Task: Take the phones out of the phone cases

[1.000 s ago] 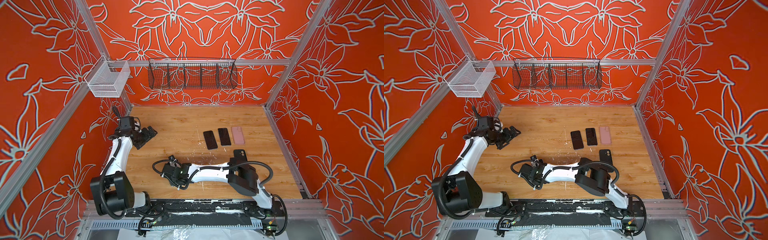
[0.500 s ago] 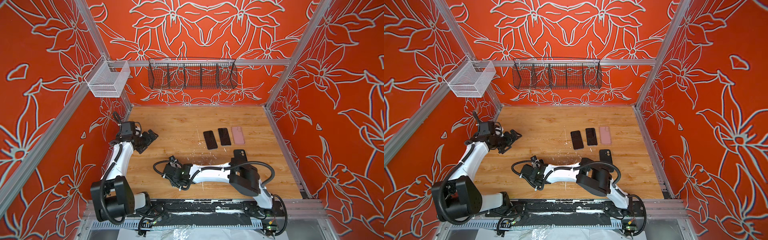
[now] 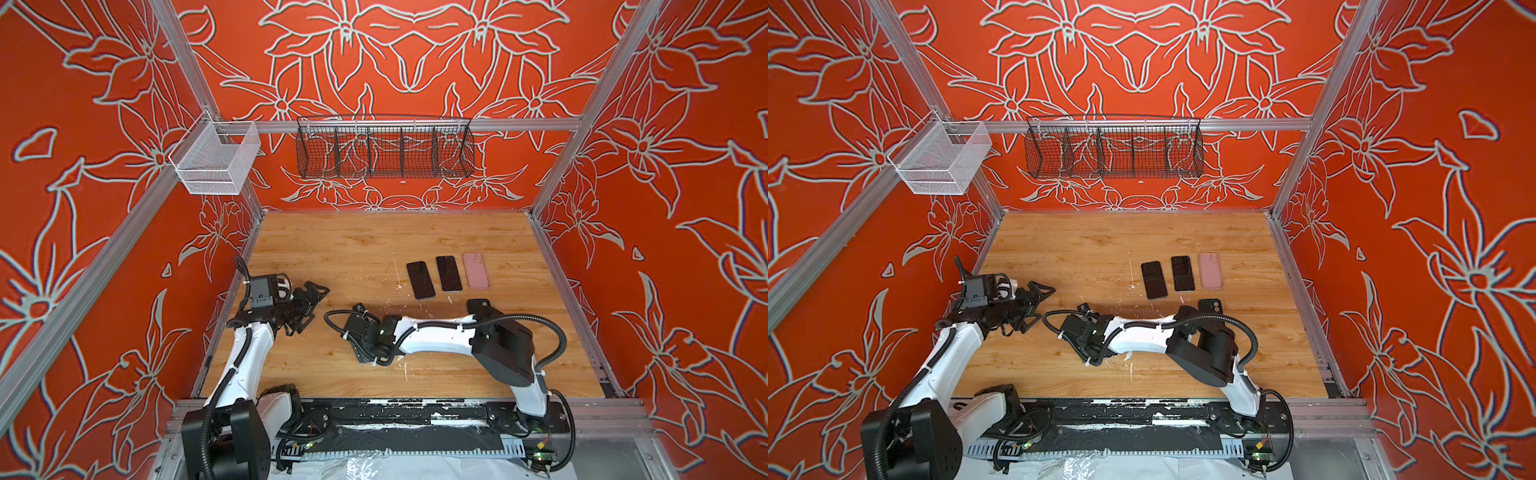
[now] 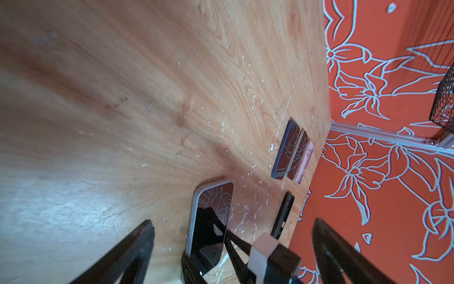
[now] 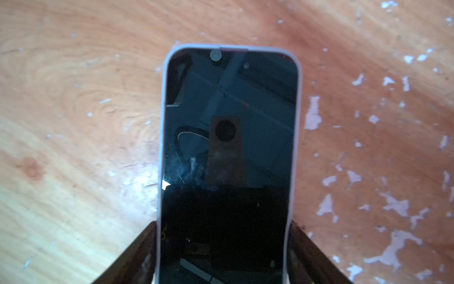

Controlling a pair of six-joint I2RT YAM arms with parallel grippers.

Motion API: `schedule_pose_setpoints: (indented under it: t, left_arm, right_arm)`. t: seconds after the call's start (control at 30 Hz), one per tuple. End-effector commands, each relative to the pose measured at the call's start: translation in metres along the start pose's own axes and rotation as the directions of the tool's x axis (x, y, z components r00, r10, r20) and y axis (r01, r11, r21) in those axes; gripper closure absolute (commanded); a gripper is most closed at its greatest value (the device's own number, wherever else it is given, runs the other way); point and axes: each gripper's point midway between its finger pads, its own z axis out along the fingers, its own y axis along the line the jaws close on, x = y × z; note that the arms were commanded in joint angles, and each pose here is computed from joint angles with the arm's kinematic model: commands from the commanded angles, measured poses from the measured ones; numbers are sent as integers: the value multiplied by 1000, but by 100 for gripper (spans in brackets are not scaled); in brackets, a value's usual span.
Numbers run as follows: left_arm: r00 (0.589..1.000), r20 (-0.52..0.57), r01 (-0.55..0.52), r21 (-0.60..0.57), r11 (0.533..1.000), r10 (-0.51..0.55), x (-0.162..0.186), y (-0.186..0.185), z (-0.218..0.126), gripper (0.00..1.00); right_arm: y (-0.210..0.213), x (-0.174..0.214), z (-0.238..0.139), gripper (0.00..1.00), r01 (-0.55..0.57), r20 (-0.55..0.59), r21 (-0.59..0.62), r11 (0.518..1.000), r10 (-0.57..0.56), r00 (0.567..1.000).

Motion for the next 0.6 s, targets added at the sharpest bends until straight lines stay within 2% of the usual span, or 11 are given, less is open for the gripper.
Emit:
schedule_pose_setpoints:
  t: [0.0,0.17,0.47,0.57]
  left_arm:
    - [998,-47,-25,83,996,29,16,-17,5,3]
    - [986,-142,-70,118,991,86,46,-21,27,3]
    - [970,-203,-105,135,985,131,73,-23,52,0]
    - [964,-217,-125,136,983,153,80,-25,57,4]
  right_arm:
    - [-3,-12,-16,41,-28,26,-55,998,29,999]
    - [-5,-21,-31,41,-69,37,-125,990,74,997]
    - [-8,-35,-61,41,-101,68,-215,971,118,991]
    - [-9,-39,-67,41,-107,77,-235,966,128,989]
